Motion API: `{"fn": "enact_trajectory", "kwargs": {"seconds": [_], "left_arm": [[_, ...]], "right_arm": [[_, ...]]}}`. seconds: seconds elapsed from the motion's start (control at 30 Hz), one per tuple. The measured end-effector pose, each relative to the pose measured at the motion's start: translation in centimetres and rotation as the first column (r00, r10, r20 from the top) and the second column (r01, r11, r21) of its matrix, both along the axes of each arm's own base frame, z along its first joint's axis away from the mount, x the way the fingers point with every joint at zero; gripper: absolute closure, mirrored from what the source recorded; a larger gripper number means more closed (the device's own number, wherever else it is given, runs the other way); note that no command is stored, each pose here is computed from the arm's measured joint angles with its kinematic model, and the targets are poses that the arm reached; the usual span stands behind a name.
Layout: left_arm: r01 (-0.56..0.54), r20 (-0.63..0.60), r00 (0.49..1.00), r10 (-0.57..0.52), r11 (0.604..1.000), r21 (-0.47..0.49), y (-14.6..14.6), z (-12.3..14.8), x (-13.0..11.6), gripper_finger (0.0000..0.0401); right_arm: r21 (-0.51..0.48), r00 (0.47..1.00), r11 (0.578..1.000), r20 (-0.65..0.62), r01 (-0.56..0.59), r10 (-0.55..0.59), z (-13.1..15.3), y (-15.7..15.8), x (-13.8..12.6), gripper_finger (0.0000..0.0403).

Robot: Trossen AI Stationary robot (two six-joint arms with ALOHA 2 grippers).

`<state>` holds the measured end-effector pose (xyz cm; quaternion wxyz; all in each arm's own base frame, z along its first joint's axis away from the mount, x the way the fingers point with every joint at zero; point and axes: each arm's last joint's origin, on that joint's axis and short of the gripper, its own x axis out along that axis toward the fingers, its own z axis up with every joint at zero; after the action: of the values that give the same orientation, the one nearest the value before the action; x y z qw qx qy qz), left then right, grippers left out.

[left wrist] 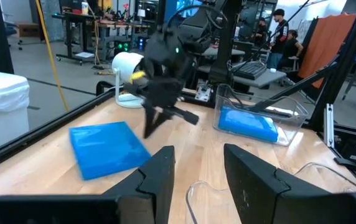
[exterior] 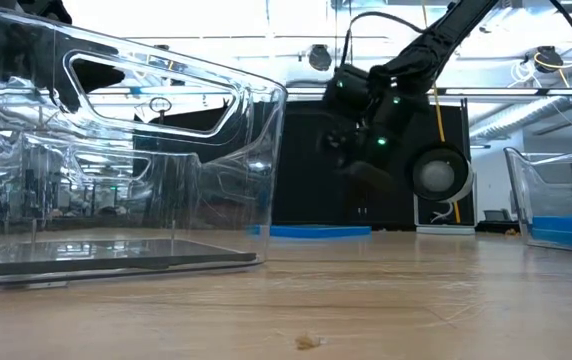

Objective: Pick & place jewel cases by type
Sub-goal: Put the blue disc case into the right transparent bin

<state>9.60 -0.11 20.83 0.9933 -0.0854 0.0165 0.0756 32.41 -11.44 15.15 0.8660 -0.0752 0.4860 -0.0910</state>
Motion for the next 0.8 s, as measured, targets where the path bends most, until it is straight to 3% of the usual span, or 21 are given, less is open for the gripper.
{"fn": "enact_trajectory", "kwargs": {"seconds": [0.13, 0.37, 0.67, 0.8], "left_arm": [[-0.001, 0.002, 1.0, 0.001, 1.0, -0.008, 0.0, 0.0, 0.0, 0.0256], [0.0, 0.001, 1.0, 0.0, 1.0, -0.009, 0.0, 0.0, 0.0, 0.0256], [-0.001, 0.0, 1.0, 0.001, 1.0, -0.004, 0.0, 0.0, 0.0, 0.0256], [-0.001, 0.0, 1.0, 0.001, 1.0, -0.004, 0.0, 0.0, 0.0, 0.0256]], "right_arm": [[0.002, 0.989, 1.0, 0.149, -0.012, 0.012, 0.8, -0.6, 0.9, 0.0403], [0.004, 0.968, 1.0, 0.249, -0.026, 0.024, 0.8, -1.1, 1.8, 0.0403], [0.037, 0.981, 0.999, 0.191, 0.019, -0.026, -4.1, -3.3, 2.5, 0.0403], [0.153, 0.99, 0.987, 0.142, -0.044, 0.022, -4.8, -2.6, 2.2, 0.0403]]}}
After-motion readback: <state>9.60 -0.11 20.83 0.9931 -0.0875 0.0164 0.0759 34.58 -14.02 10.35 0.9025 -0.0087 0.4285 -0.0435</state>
